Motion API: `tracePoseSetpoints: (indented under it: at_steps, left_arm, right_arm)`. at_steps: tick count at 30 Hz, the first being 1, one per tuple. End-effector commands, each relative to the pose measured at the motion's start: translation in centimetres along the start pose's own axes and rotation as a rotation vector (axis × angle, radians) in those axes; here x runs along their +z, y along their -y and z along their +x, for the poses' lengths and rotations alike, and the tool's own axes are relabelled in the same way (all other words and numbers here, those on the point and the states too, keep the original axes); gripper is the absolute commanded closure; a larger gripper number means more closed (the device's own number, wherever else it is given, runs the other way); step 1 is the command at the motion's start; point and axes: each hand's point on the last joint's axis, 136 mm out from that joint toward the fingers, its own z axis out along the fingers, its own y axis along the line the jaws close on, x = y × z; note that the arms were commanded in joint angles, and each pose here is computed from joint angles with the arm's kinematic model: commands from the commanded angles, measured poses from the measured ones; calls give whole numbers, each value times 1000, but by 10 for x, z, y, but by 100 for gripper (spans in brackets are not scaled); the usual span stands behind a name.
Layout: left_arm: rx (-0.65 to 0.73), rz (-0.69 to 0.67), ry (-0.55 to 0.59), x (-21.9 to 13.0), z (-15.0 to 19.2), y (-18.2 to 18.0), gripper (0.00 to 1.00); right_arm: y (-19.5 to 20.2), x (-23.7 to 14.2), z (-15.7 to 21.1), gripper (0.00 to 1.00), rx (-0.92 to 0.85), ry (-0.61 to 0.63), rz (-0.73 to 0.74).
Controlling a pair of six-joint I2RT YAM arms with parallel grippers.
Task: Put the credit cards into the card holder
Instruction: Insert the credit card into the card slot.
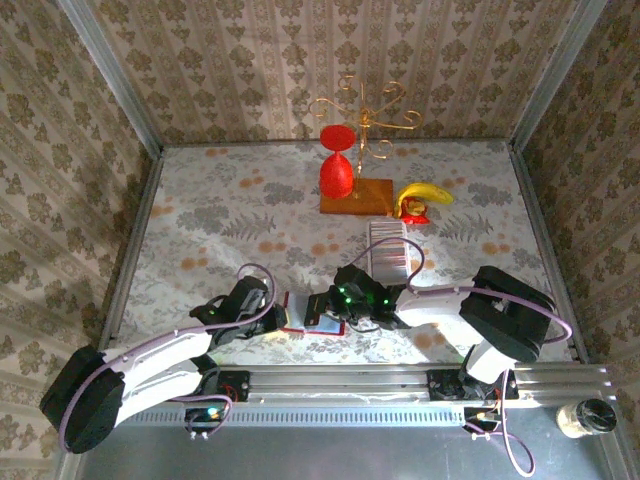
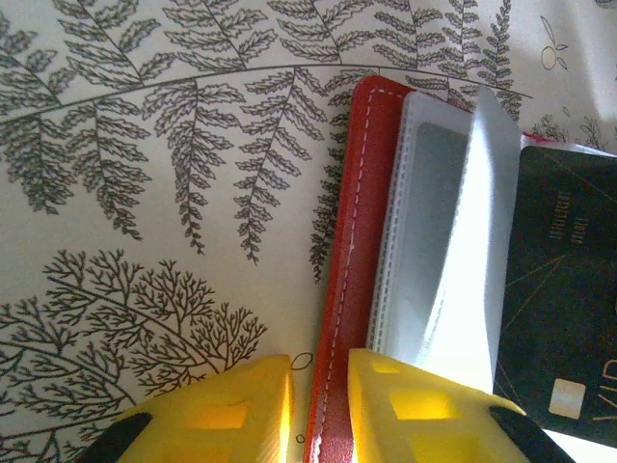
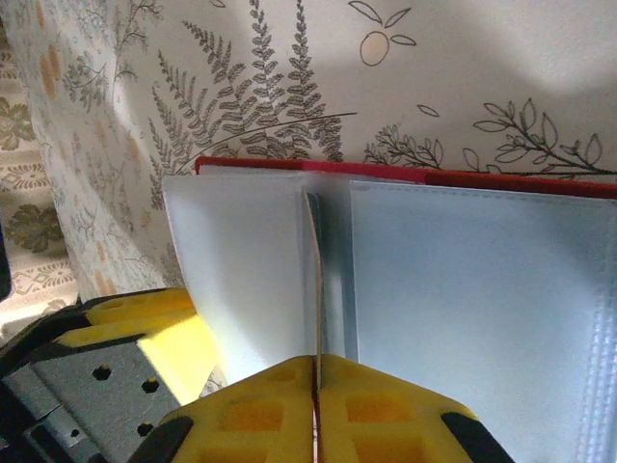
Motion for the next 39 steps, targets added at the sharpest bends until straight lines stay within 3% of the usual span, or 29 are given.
tracePoseSetpoints:
  at_steps: [1, 9, 17, 23, 26, 39]
  left_arm:
    - [26, -101, 11, -5, -1, -18, 72]
    - [45, -149, 32, -12, -5, -25, 59]
    - [52, -141, 61, -18, -14, -18, 58]
    - [63, 15, 10, -17, -17, 17, 78]
    - [60, 44, -6, -17, -18, 26, 82]
    - [90, -83, -13, -4, -19, -2, 70]
  right_arm:
    - [6, 9, 3, 92, -7, -27, 17]
    - [12, 9, 4, 94, -11, -27, 26]
    - [24, -11, -7, 96, -18, 24, 51]
    - [16, -2, -2, 97, -26, -15, 18]
    - [12, 1, -2, 98, -23, -16, -7]
    - [-15, -17, -13, 100, -71, 59, -88]
